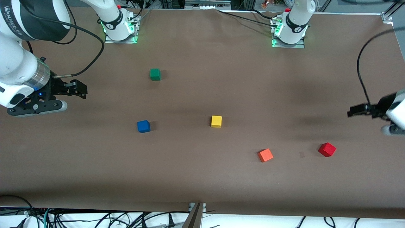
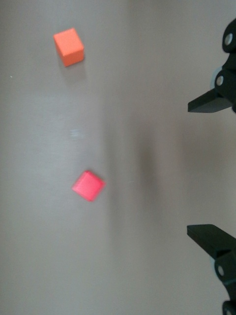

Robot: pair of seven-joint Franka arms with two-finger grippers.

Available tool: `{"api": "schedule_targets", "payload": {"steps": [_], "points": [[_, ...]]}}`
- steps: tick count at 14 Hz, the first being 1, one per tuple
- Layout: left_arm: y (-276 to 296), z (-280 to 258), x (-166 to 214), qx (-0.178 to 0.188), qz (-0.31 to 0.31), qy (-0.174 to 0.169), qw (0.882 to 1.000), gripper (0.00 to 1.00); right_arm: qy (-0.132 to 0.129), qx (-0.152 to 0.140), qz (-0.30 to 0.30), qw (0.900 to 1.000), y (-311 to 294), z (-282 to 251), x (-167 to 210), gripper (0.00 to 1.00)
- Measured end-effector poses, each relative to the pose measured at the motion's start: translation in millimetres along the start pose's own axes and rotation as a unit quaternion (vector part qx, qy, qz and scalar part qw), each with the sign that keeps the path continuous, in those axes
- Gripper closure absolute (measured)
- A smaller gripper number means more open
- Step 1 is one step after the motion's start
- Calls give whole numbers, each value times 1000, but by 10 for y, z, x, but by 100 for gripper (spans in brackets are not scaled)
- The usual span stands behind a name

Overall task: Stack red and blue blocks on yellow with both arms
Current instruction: 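Reach the left gripper to the red cube and grasp it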

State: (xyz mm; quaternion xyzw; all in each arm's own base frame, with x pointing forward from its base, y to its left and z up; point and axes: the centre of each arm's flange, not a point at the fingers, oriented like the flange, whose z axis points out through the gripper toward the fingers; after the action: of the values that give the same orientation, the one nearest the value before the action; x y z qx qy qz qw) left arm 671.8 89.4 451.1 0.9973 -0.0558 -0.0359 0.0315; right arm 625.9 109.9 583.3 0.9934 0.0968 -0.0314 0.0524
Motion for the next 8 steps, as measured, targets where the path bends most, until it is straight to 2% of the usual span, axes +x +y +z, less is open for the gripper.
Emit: {"api": "schedule_targets", "payload": {"steps": [2,5,8], "points": [[-146,608,258,-1,69,9,998,0,0,0,0,1000,0,-4,0,0],[-251,1486,511,0,163,23,986,0,1,0,0,1000,-2,-10,0,0],[-312,2102,565,9,210,41,977,0,2,0,2,1000,0,-14,1,0]]}}
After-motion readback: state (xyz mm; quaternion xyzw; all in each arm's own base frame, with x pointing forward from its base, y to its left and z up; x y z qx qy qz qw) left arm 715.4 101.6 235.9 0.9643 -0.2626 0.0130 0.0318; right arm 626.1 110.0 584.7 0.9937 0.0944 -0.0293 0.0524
